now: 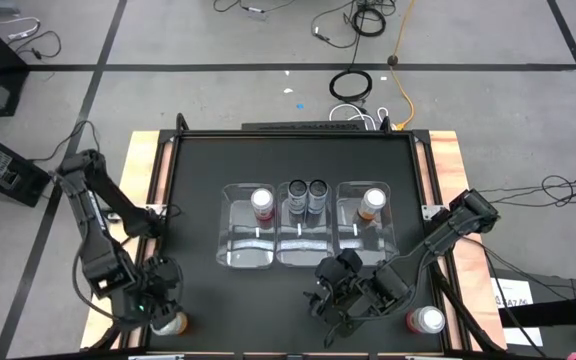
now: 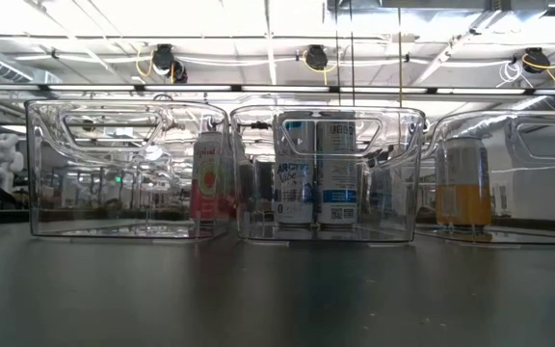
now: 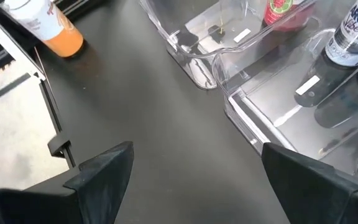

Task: Sort soda cans
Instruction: Put the yellow-white soda can into the right transparent bin

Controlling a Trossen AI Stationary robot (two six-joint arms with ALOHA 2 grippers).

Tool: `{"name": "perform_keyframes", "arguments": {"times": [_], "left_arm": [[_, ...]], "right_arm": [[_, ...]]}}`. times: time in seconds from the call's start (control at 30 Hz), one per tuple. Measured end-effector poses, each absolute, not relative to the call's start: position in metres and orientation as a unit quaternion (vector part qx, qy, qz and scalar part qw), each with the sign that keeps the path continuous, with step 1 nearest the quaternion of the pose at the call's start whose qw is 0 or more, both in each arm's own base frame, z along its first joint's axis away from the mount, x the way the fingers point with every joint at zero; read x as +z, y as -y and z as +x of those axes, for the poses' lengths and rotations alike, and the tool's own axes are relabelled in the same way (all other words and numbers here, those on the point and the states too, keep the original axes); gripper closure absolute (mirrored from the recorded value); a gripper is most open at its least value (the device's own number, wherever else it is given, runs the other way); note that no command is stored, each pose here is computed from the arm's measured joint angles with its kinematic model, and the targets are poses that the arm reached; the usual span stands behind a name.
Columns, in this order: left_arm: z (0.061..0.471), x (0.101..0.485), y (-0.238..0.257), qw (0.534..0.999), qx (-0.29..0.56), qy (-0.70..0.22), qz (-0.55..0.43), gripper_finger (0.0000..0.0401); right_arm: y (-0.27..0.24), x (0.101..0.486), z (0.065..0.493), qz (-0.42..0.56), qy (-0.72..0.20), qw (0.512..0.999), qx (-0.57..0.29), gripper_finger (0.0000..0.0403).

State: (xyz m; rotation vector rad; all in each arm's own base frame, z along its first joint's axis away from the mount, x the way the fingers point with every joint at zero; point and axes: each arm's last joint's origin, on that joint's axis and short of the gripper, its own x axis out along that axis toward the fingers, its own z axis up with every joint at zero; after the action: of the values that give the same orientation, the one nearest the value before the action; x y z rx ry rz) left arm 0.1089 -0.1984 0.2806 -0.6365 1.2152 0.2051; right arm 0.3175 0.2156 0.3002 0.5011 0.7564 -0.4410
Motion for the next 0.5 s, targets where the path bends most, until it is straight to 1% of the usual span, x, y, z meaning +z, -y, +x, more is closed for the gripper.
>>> {"name": "perform_keyframes", "arguments": {"times": [0.1, 0.23, 0.33, 0.5], "left_arm": [[0.102, 0.282, 0.19, 0.768, 0.091, -0.561, -0.295, 0.0056], [0.098, 0.285, 0.187, 0.766, 0.064, -0.58, -0.27, 0.0056], [0.096, 0.283, 0.187, 0.755, 0.047, -0.606, -0.244, 0.0056], [0.092, 0.279, 0.192, 0.738, 0.036, -0.634, -0.23, 0.0056]], "right_arm": [[-0.216, 0.3, 0.317, 0.254, -0.359, 0.871, -0.217, 0.0055], [-0.216, 0.3, 0.317, 0.274, -0.354, 0.866, -0.225, 0.0055], [-0.215, 0.3, 0.318, 0.294, -0.348, 0.859, -0.233, 0.0055], [-0.215, 0.3, 0.318, 0.327, -0.338, 0.847, -0.247, 0.0055]]}}
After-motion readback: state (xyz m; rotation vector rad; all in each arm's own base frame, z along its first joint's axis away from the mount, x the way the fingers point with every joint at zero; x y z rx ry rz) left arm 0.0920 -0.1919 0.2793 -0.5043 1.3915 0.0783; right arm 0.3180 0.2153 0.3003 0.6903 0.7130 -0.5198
